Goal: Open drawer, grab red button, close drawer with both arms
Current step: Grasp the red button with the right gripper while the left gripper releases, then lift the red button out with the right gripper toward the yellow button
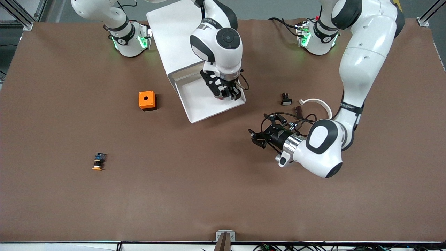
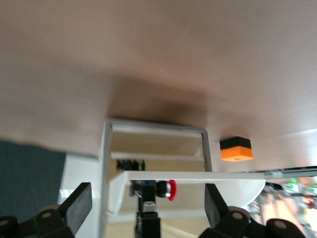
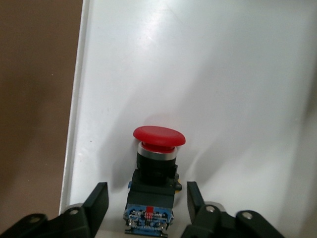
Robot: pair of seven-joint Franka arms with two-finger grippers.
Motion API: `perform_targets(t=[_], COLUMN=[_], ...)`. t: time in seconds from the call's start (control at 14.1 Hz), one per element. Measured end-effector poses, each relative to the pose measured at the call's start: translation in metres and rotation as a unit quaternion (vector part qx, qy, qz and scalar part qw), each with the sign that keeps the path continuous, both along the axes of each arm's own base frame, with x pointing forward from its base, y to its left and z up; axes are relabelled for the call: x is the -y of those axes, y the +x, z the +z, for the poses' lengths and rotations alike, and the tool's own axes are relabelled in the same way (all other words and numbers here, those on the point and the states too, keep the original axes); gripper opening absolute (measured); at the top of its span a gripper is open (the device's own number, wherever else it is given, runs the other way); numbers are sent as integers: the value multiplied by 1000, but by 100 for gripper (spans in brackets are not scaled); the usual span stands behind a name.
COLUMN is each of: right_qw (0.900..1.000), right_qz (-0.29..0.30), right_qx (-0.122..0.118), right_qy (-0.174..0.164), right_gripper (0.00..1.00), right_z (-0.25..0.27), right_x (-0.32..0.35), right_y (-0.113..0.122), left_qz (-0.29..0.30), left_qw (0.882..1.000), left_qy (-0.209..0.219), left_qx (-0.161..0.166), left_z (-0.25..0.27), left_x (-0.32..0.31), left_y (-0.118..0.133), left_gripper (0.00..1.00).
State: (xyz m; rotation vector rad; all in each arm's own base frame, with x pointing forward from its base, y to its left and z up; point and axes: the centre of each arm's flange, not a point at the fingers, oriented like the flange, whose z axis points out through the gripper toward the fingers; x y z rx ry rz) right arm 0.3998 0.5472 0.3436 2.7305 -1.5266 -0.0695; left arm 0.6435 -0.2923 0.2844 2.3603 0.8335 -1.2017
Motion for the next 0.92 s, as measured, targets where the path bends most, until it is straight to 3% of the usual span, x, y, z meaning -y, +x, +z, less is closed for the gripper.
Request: perform_targets(t=[0.14, 0.35, 0.5, 0.92], right_qw=[1000, 1000, 1000, 1000], right_qz=[1, 1, 1, 24], right_qx=[-1, -1, -1, 8], right_qy=[-1, -1, -1, 4], right_gripper=[63, 59, 43, 41], right_z=[-2, -2, -2, 7], right_x=[-1, -1, -1, 5], right_y=[-1, -1, -1, 14], left_qz=[-28, -68, -81, -100], left_qw=[996, 975, 965, 939], left_qy=[43, 104, 118, 162], left_qx=[80, 185, 219, 288], left_z=[27, 41, 37, 28], left_x=[-2, 36, 54, 61], left_y=[6, 0, -5, 0], left_gripper=[100, 100, 100, 100])
